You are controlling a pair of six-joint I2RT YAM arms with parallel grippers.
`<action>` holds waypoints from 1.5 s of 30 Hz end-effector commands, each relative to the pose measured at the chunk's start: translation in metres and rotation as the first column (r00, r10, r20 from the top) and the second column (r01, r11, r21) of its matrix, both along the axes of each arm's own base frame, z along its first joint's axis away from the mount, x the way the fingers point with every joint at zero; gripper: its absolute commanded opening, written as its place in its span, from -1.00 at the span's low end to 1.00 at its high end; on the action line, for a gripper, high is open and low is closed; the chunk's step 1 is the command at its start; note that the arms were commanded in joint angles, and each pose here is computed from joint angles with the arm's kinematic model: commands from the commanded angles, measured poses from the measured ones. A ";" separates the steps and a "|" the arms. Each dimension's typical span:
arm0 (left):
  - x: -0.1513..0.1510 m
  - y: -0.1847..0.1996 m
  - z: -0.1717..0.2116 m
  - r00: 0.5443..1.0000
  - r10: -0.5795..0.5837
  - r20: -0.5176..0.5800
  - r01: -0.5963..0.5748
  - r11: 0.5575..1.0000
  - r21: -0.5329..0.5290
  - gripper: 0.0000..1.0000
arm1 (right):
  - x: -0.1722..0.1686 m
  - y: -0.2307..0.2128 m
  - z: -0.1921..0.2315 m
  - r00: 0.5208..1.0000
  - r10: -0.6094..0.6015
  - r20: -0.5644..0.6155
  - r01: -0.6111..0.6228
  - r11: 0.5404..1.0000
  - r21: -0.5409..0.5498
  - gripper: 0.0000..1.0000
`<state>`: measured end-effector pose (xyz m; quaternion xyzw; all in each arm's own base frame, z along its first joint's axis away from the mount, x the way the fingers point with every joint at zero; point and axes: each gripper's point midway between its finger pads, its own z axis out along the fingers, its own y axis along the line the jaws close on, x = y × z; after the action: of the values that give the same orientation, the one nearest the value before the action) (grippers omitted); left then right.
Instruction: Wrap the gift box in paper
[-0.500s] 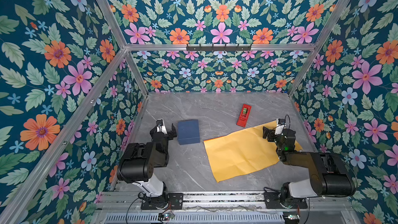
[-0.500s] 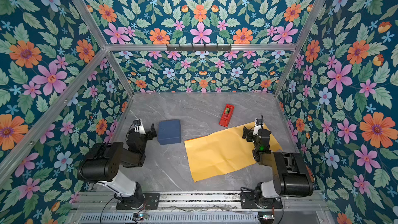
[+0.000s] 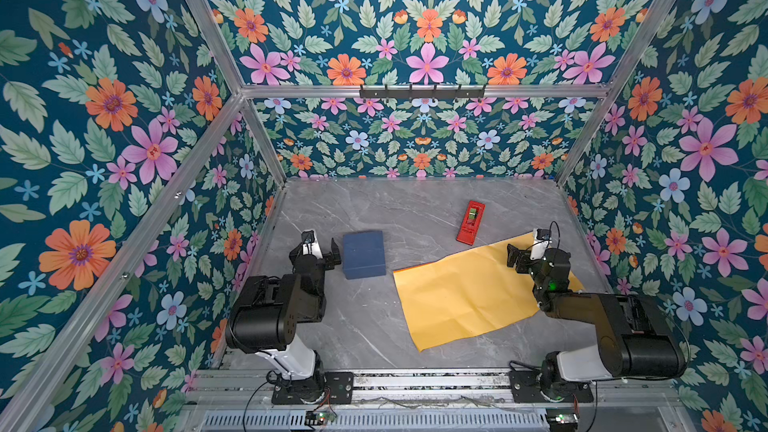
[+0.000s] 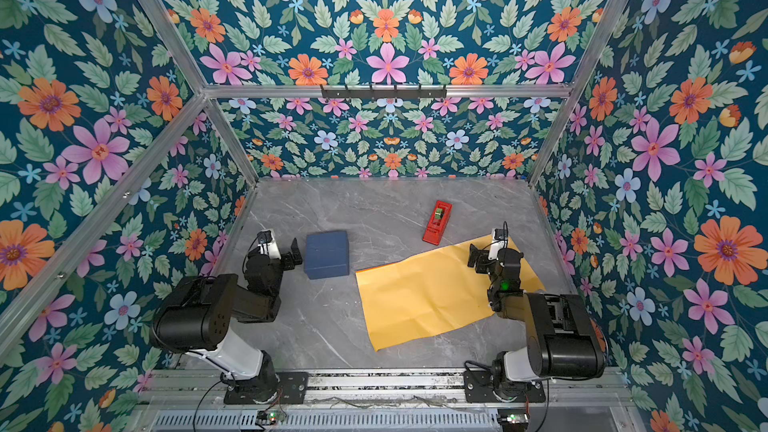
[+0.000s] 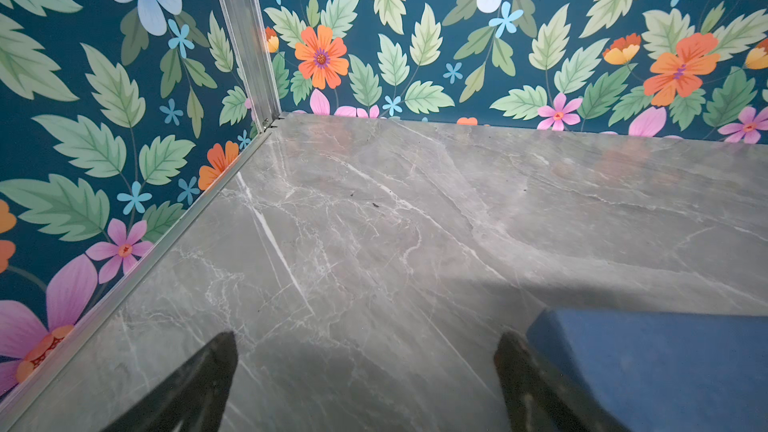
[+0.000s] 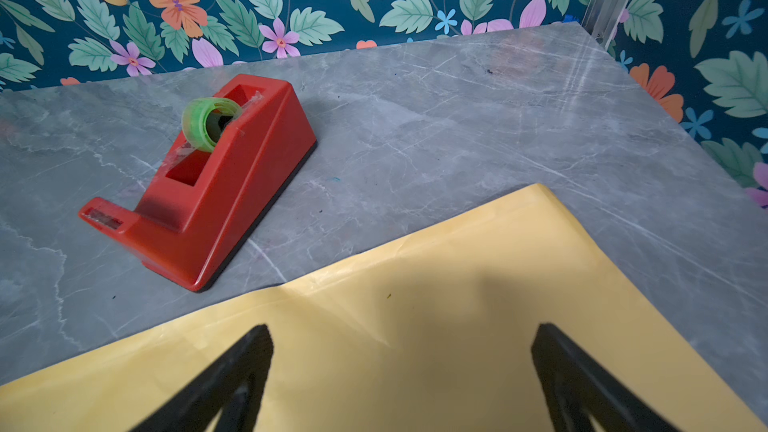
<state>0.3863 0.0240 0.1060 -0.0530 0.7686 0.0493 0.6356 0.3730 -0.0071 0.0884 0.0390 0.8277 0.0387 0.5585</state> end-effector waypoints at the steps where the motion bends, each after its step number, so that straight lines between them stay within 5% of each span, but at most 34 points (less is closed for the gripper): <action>1: 0.001 0.001 0.008 0.999 0.003 0.032 -0.003 1.000 0.006 1.00 | 0.004 -0.001 0.008 0.999 -0.005 0.033 0.006 1.000 -0.006 0.97; 26: -0.002 0.003 0.013 0.999 0.020 0.049 -0.020 1.000 -0.001 1.00 | 0.003 -0.002 0.008 0.999 -0.014 0.034 0.014 1.000 -0.013 0.97; 32: -0.012 0.019 0.045 0.991 0.119 0.064 -0.118 0.993 -0.021 1.00 | -0.008 -0.030 0.039 0.977 -0.211 0.014 0.211 0.978 0.001 0.97; 35: -0.016 0.033 0.061 0.973 0.226 0.044 -0.217 0.965 -0.147 1.00 | -0.022 -0.041 0.055 0.946 -0.322 -0.038 0.324 0.941 0.096 0.98; 38: -0.009 0.022 0.073 0.982 0.186 -0.015 -0.183 0.948 -0.260 0.97 | -0.027 -0.020 0.071 0.965 -0.252 -0.073 0.262 0.933 0.247 0.94; 42: -0.002 -0.027 0.088 0.998 -0.039 -0.043 0.016 0.892 -0.452 0.75 | -0.030 0.029 0.068 0.975 -0.075 -0.210 0.161 0.888 0.431 0.77; 45: -0.009 -0.073 0.092 0.980 -0.176 -0.088 0.102 0.838 -0.536 0.68 | -0.040 0.069 0.056 0.930 0.061 -0.362 0.112 0.892 0.438 0.73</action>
<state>0.3889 -0.0061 0.2208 -0.1697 0.7506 -0.1176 0.6277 0.3584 0.0273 0.1768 0.1799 0.8351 0.1655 0.4928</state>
